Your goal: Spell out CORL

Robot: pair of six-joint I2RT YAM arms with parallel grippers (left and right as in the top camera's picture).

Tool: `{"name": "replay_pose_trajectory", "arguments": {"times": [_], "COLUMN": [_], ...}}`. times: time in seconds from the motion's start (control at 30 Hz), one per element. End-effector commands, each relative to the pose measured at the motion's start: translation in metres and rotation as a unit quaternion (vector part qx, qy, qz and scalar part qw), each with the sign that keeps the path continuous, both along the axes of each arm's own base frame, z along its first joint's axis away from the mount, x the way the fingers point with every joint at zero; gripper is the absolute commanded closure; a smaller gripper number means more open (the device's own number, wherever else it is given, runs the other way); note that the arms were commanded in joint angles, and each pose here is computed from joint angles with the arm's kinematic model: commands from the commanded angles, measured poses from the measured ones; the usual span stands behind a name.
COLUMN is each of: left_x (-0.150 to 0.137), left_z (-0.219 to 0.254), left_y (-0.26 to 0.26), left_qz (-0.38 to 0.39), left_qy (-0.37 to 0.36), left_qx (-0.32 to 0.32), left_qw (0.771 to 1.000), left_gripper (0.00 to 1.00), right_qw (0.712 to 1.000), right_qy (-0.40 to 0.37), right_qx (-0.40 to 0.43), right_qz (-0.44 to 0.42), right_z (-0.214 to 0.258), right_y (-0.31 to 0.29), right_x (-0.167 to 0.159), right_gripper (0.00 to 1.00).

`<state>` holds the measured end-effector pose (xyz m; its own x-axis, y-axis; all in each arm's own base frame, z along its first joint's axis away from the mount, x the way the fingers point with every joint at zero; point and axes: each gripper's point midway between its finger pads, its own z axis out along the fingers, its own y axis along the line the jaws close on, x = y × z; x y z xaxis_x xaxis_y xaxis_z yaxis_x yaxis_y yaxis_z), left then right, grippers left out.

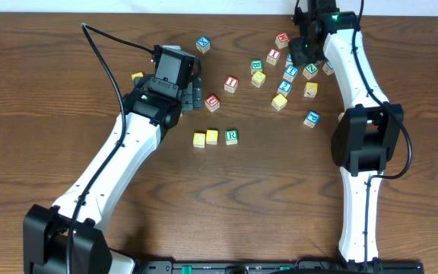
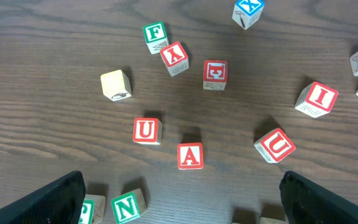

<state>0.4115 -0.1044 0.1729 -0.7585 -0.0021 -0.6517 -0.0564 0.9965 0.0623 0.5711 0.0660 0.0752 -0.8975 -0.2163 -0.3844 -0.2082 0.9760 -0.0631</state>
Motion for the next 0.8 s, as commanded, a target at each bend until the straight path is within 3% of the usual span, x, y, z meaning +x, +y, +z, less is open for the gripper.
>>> {"name": "replay_pose_trajectory", "arguments": {"times": [0.0,0.47,0.77], "left_x": [0.003,0.001,0.001], "left_z": [0.010,0.006,0.006], "left_y": [0.003,0.003,0.003], "left_qz": [0.001,0.000,0.000], "left_qy": [-0.012,-0.007,-0.007], "left_qx": [0.006,0.008,0.008], "left_qw": [1.000,1.000,1.000], "left_gripper": [0.02,0.02,0.02], "right_qw": [1.000,0.996,0.993], "right_qy": [-0.015,-0.037,-0.003], "right_qx": [0.007,-0.003,0.005], "right_qz": [0.008,0.079,0.122], "right_z": [0.004,0.000,-0.032], "right_y": [0.012,0.019,0.026], "right_x": [0.006,0.018,0.010], "right_gripper": [0.41,0.40,0.39]}}
